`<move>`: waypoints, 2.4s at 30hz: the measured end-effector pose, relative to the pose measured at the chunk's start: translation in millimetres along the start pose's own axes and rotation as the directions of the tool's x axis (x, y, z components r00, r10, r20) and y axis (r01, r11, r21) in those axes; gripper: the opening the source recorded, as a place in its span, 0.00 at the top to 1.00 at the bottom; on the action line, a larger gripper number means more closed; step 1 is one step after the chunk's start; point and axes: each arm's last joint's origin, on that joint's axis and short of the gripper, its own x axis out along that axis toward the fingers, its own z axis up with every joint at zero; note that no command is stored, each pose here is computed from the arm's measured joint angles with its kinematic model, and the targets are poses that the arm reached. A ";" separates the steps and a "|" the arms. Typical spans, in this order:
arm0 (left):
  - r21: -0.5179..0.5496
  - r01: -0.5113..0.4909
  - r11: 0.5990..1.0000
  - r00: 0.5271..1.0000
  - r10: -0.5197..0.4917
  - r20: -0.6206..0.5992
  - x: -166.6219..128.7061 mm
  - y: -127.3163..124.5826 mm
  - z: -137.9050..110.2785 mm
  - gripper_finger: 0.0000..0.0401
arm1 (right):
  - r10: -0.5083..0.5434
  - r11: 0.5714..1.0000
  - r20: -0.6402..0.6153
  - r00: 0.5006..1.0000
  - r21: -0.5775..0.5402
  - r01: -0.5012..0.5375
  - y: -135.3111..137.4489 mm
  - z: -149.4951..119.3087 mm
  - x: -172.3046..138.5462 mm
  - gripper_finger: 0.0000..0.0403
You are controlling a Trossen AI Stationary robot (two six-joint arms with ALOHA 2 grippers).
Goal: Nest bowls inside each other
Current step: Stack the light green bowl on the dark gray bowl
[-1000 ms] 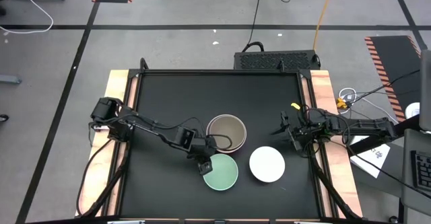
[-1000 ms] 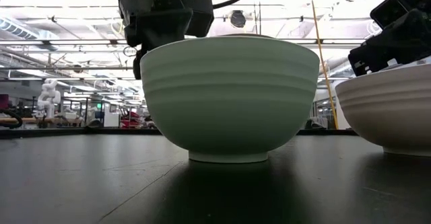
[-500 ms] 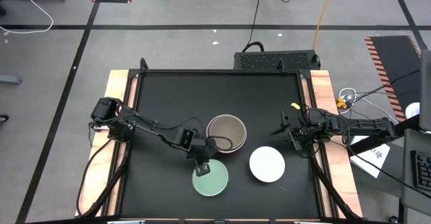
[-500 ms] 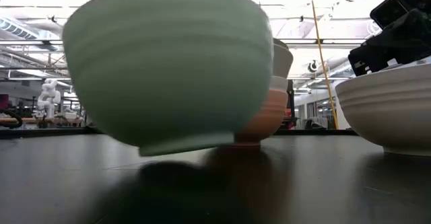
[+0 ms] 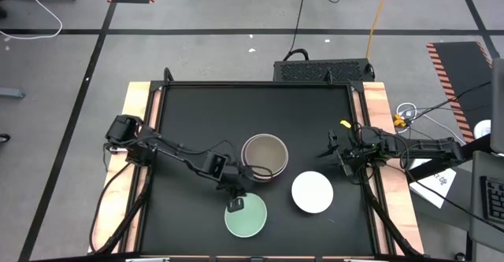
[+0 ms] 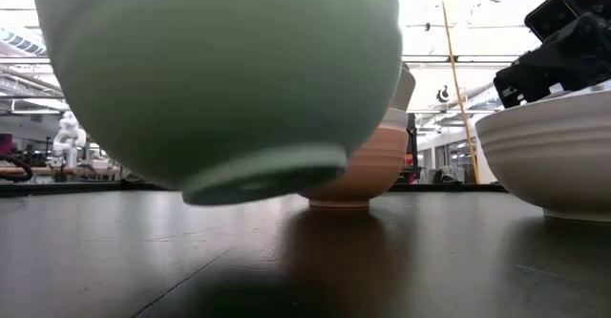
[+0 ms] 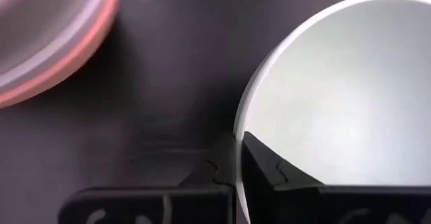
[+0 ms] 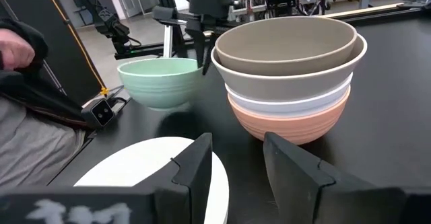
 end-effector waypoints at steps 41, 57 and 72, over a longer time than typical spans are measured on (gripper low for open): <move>0.320 0.215 0.923 0.892 -0.319 0.320 -39.3 -57.5 24.0 0.99 | -0.001 1.000 -0.007 1.000 0.016 0.001 -0.2 -0.4 0.4 0.69; 0.362 -0.088 0.928 0.911 -0.073 0.407 -140.3 -55.2 77.5 0.99 | -0.003 1.000 -0.025 1.000 0.023 0.004 -0.8 -1.7 1.6 0.69; 0.099 -0.138 0.986 0.892 0.080 0.445 -224.3 31.1 118.1 0.99 | -0.005 1.000 -0.024 1.000 -0.007 0.004 -0.8 -1.6 1.5 0.69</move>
